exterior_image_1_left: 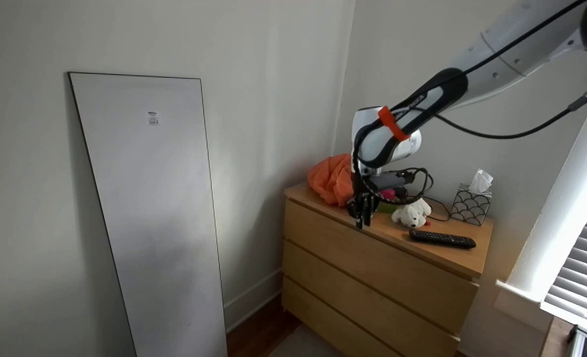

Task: Close the top drawer

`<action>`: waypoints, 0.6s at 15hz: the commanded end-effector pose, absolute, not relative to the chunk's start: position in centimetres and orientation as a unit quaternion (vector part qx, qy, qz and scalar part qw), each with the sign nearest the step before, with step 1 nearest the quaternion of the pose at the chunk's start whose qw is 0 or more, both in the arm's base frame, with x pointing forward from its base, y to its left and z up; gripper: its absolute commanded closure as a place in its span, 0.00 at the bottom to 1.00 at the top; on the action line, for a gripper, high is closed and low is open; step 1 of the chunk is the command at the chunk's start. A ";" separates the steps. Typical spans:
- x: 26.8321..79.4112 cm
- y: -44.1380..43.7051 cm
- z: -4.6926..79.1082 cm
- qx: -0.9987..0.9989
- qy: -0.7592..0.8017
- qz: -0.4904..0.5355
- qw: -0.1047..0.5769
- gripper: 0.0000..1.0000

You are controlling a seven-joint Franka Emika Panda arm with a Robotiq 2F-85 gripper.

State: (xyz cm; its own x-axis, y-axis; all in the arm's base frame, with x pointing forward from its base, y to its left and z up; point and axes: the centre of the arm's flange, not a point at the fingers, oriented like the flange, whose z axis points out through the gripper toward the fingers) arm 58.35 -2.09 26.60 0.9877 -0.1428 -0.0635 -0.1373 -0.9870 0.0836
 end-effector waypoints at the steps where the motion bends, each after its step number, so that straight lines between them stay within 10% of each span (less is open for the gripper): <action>1: 55.3 -2.5 33.7 0.999 -0.050 0.009 0.009 0.36; 5: 54.0 -4.0 40.2 0.995 -0.073 0.062 -0.004 0.05; 9: 52.7 -7.0 45.2 0.980 -0.171 0.100 -0.007 0.00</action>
